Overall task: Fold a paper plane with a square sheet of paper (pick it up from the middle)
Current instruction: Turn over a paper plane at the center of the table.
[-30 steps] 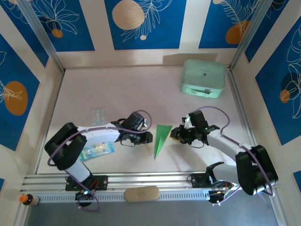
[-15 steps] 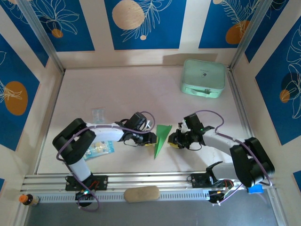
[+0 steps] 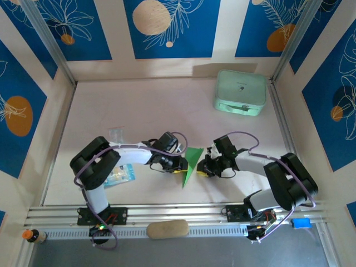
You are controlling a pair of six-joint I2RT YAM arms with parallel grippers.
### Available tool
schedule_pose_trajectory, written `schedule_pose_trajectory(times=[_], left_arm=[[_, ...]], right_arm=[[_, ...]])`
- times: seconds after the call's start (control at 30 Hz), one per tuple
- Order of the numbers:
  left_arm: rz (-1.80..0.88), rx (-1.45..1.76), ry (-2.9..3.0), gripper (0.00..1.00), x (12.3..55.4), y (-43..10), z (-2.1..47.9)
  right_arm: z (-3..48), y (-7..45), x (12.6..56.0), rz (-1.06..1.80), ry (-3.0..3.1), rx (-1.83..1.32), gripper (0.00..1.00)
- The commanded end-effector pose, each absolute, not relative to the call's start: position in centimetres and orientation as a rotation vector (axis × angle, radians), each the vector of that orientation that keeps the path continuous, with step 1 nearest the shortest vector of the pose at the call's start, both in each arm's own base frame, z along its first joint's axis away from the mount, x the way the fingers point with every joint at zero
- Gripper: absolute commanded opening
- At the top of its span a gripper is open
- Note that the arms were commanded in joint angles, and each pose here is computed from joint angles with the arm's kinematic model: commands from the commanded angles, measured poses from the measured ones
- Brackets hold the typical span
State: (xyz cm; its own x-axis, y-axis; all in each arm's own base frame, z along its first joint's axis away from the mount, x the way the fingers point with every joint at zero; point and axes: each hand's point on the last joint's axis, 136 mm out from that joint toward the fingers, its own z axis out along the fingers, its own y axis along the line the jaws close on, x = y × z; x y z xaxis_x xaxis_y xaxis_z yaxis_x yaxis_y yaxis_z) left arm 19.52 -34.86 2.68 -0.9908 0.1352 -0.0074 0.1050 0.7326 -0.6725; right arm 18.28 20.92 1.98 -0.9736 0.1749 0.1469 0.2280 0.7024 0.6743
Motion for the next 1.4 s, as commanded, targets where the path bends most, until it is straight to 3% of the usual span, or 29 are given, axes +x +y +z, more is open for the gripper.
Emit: schedule_pose_trajectory(times=[0.0, 0.23, 0.6, 0.8, 0.97, 1.07, 1.37], left_arm=[[1.162, -0.240, -2.826, 0.30, 18.8, -36.2, 2.8], [1.234, -0.251, -2.789, 0.28, 18.7, -37.3, 3.0], [1.332, -0.257, -2.798, 0.11, 19.2, -37.9, 4.1], [1.054, -0.263, -3.106, 0.05, 21.2, -33.7, 5.5], [0.479, -0.194, -3.416, 0.03, 23.6, -27.0, 7.0], [0.292, -0.201, -3.460, 0.02, 24.3, -25.3, 7.2], [0.203, -0.196, -3.415, 0.03, 24.2, -25.6, 5.6]], right_arm=[[2.7, 22.0, 18.3, -1.194, -2.785, -0.286, 0.14], [2.5, 22.6, 17.9, -1.221, -2.754, -0.264, 0.11], [2.9, 22.3, 18.0, -1.232, -2.762, -0.278, 0.11], [3.6, 20.4, 18.8, -1.157, -2.869, -0.352, 0.13], [4.9, 19.3, 19.5, -1.136, -2.953, -0.382, 0.15], [5.5, 19.4, 19.8, -1.150, -2.970, -0.383, 0.15], [5.7, 19.8, 19.9, -1.147, -2.974, -0.370, 0.16]])
